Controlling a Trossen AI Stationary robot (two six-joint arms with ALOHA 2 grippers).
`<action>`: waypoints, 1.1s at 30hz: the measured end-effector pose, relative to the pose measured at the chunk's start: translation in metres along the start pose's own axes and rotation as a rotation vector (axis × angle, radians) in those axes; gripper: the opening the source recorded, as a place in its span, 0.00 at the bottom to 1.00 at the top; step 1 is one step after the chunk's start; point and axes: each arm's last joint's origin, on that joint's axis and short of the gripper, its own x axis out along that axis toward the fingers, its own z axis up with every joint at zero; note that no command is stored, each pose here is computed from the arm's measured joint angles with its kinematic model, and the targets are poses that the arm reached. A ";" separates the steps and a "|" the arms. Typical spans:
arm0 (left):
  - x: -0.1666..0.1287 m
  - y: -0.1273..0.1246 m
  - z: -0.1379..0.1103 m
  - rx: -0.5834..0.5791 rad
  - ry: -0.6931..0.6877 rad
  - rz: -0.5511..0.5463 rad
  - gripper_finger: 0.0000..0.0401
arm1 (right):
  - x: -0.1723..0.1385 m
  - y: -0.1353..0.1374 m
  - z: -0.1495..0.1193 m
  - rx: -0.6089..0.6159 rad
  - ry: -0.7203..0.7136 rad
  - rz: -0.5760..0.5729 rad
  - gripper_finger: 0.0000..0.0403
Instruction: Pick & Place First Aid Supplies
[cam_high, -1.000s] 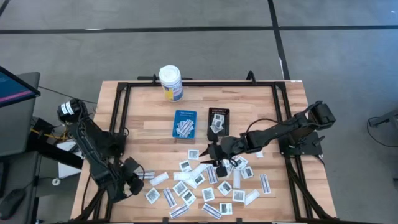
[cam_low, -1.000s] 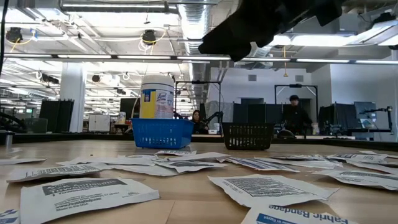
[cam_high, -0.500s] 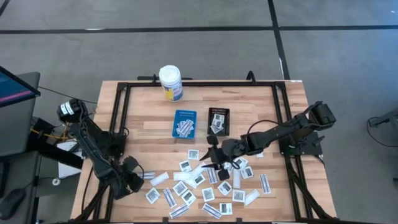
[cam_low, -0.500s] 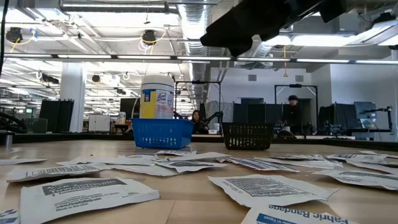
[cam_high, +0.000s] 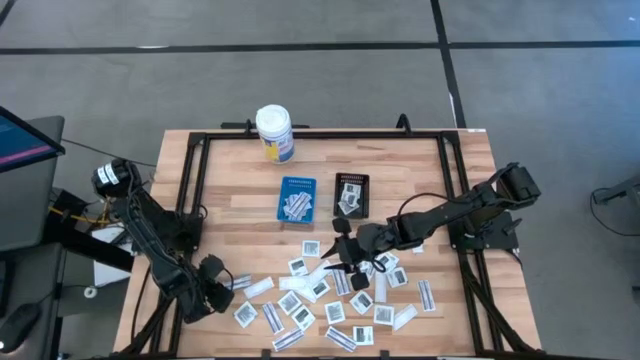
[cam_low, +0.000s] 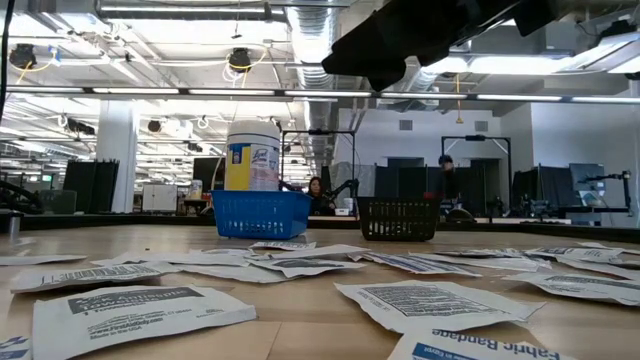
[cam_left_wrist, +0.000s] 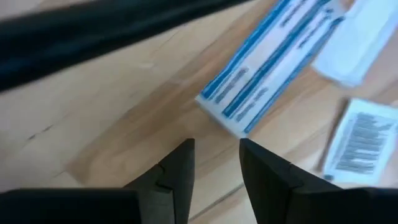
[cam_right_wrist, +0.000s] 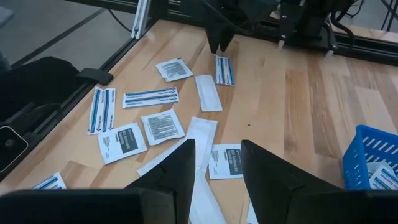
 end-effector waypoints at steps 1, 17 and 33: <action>0.000 -0.001 0.000 -0.002 -0.006 -0.012 0.31 | 0.000 0.000 0.000 0.000 0.000 0.000 0.30; 0.005 0.002 0.004 0.127 -0.105 -0.050 0.26 | 0.000 -0.001 0.000 0.003 0.000 -0.004 0.30; 0.022 0.024 0.016 0.188 -0.254 -0.044 0.15 | 0.000 -0.001 0.000 0.001 0.000 -0.005 0.30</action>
